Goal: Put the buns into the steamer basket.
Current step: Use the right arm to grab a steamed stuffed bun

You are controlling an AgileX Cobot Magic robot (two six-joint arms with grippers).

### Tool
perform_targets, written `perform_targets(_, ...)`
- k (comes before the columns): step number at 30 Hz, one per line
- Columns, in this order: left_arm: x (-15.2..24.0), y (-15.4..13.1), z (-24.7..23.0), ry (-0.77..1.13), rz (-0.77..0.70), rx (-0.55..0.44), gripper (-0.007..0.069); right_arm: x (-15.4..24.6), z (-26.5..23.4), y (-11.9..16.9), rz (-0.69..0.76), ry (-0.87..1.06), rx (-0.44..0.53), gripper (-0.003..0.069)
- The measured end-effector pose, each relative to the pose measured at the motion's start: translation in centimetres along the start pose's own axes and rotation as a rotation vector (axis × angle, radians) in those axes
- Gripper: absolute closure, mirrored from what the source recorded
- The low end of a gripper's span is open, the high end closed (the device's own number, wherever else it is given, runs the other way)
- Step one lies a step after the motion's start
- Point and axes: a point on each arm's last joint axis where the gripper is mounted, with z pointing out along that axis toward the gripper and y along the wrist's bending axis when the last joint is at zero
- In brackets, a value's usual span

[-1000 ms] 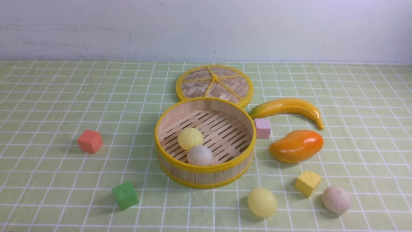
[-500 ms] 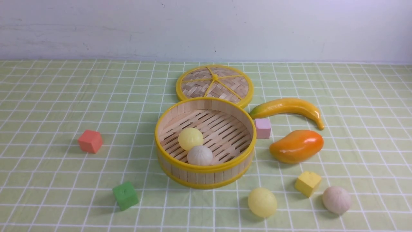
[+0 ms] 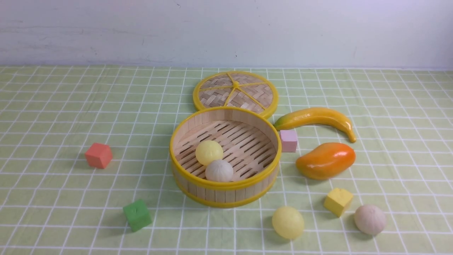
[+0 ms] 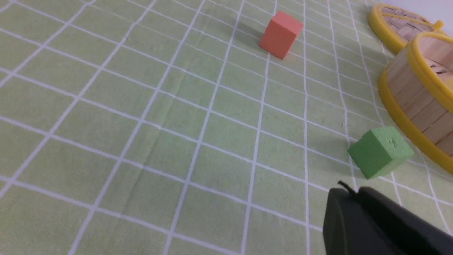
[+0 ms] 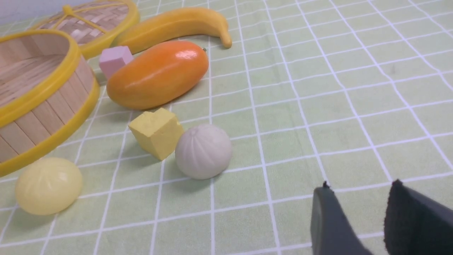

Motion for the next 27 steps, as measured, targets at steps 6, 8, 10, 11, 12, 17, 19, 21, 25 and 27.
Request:
perform_targets(6,0.0,0.0,0.0,0.000,-0.002,0.001,0.0589,0.0,0.0,0.0,0.000,0.000,0.000,0.0420)
perform_targets(8,0.0,0.0,0.0,0.000,-0.002,0.001,0.0589,0.0,0.0,0.0,0.000,0.000,0.000,0.0420)
perform_targets(10,0.0,0.0,0.0,0.000,-0.003,0.001,0.0589,0.0,0.0,0.0,0.000,0.000,0.000,0.0420)
perform_targets(11,0.0,0.0,0.0,0.000,-0.003,0.001,0.0589,0.0,0.0,0.0,0.000,0.000,0.000,0.0420)
perform_targets(12,0.0,0.0,0.0,0.000,-0.003,0.001,0.0589,0.0,0.0,0.0,-0.001,-0.001,0.000,0.0420)
perform_targets(17,0.0,0.0,0.0,0.000,-0.003,0.001,0.0589,-0.4,0.1,0.1,-0.008,-0.067,-0.016,0.0420)
perform_targets(19,0.0,0.0,0.0,0.000,-0.003,0.001,0.0589,-1.0,0.0,0.3,-0.005,-0.136,-0.035,0.0420)
perform_targets(21,0.0,0.0,0.0,0.000,-0.003,0.001,0.0589,-1.8,-0.1,0.5,0.005,-0.222,-0.061,0.0420)
perform_targets(25,0.0,0.0,0.0,0.001,-0.004,0.001,0.0589,-4.0,-1.0,1.1,0.067,-0.474,-0.149,0.0420)
perform_targets(27,0.0,0.0,0.0,0.001,-0.004,0.001,0.0588,-4.6,-1.4,1.3,0.084,-0.557,-0.181,0.0420)
